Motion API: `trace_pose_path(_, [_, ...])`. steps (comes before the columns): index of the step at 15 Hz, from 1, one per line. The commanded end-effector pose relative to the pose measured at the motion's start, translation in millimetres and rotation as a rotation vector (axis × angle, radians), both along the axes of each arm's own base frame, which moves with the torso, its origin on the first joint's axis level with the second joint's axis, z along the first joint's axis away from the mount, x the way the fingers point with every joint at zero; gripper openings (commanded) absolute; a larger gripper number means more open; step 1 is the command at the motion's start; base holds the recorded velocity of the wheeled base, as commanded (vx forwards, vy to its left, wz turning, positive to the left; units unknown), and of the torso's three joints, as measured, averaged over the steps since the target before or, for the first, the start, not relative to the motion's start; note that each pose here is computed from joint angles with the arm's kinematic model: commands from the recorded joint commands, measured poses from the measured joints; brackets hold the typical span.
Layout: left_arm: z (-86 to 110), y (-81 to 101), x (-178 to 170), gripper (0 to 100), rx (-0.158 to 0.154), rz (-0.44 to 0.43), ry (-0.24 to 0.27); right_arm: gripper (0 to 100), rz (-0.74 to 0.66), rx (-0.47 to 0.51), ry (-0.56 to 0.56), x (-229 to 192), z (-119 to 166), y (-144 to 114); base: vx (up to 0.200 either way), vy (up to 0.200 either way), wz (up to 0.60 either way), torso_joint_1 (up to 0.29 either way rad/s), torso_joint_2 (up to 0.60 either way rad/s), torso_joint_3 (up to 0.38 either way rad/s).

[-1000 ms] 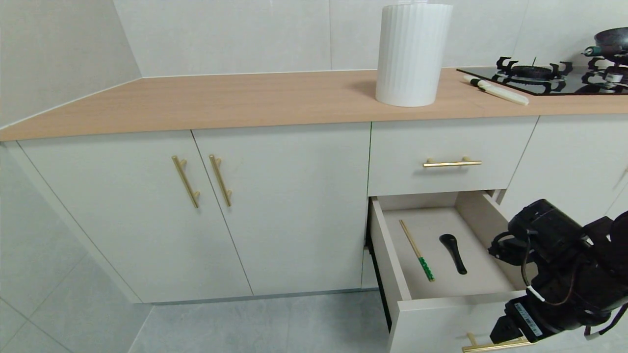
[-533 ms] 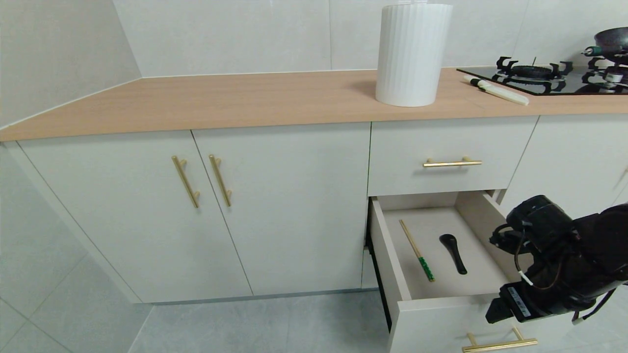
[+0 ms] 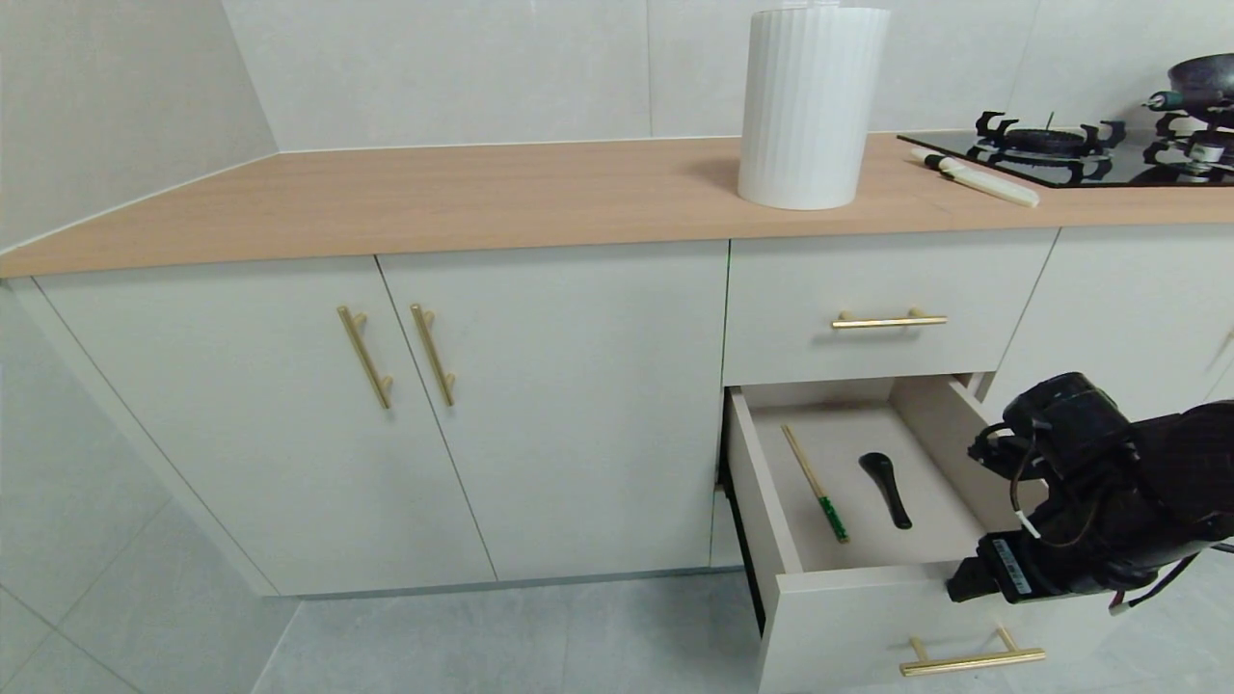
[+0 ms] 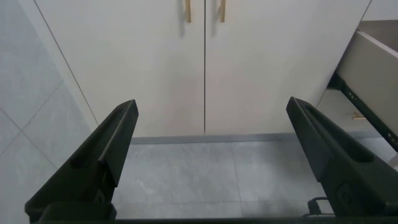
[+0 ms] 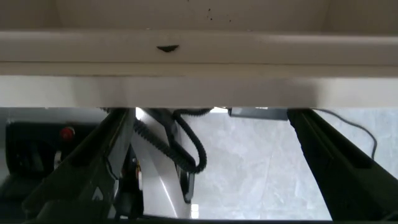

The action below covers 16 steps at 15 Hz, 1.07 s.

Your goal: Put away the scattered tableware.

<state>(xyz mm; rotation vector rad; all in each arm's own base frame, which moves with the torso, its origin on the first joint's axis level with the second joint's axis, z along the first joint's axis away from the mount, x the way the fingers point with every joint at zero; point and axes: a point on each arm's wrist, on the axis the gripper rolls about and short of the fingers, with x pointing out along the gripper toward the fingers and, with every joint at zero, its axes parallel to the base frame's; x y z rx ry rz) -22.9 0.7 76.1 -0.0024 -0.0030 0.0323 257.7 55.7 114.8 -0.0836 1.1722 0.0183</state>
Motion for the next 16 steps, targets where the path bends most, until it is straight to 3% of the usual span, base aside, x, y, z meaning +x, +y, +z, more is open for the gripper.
trace_pose_path(1, [0.0,0.0,0.1,100,-0.001,0.001,0.001,100,-0.004,-0.005,0.004,3.6,-5.2,0.7,0.000,0.000,0.00,0.000,0.00,0.000])
trace_pose_path(7, [0.0,0.0,0.1,100,-0.001,0.001,0.001,100,-0.011,0.002,-0.085,34.1,-15.9,5.0,0.000,0.000,0.00,0.000,0.00,0.000])
trace_pose_path(16, [0.0,0.0,0.1,100,-0.001,0.001,0.001,100,-0.004,0.005,-0.211,105.1,-7.6,8.3,0.000,0.000,0.00,0.000,0.00,0.000])
